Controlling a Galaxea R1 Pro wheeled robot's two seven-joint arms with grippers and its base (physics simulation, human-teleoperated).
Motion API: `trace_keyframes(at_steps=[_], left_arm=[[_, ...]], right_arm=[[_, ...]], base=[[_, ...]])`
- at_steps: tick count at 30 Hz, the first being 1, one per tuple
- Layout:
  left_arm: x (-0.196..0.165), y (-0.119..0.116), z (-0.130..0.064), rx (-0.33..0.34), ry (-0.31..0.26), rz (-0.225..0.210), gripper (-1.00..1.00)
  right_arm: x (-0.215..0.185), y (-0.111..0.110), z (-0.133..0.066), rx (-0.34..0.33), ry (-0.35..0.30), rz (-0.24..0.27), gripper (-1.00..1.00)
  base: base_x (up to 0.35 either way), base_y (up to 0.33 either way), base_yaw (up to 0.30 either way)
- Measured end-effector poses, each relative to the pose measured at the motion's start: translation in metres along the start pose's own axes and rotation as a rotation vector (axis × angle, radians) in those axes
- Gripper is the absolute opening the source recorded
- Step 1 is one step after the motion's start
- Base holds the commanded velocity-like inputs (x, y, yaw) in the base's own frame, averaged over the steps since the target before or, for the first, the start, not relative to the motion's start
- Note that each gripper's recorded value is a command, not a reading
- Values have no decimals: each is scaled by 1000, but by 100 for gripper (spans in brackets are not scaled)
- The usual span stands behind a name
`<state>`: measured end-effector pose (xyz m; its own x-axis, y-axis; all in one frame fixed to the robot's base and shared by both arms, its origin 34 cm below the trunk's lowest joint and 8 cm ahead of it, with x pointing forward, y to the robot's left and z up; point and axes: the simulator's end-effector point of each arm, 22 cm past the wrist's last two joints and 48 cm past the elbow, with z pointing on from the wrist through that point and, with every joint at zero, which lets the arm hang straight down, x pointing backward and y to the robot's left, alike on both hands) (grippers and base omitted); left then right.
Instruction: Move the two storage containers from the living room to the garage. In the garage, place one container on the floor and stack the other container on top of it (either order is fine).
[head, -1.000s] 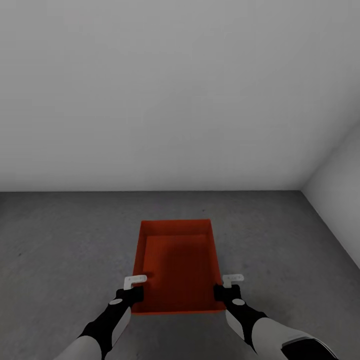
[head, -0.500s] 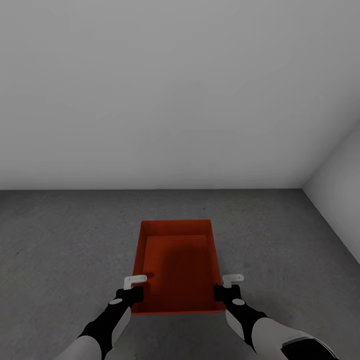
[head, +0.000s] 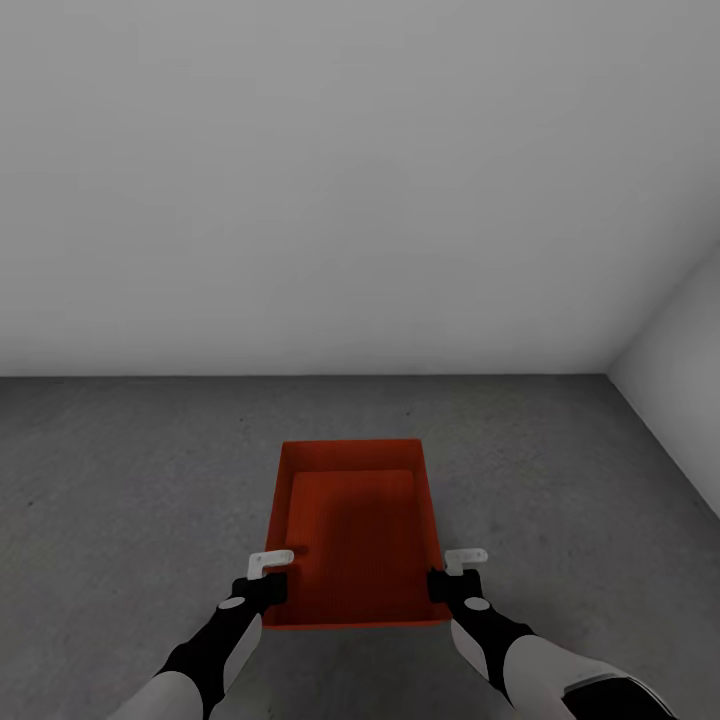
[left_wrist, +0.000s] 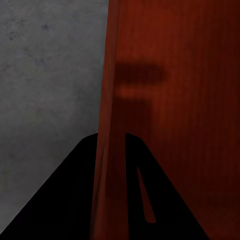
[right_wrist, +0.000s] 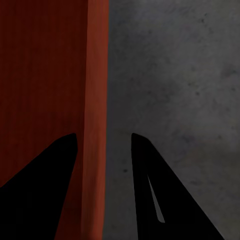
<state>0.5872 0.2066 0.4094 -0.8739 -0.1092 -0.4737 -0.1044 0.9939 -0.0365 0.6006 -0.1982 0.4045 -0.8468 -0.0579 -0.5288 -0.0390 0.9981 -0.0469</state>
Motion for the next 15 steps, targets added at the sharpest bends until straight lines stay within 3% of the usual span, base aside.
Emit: trace_keyframes(at_steps=[15], left_arm=[[16,2,24,0,0,2,-100]], right_arm=[[18,2,22,0,0,2,-100]], base=[[0,0,0]])
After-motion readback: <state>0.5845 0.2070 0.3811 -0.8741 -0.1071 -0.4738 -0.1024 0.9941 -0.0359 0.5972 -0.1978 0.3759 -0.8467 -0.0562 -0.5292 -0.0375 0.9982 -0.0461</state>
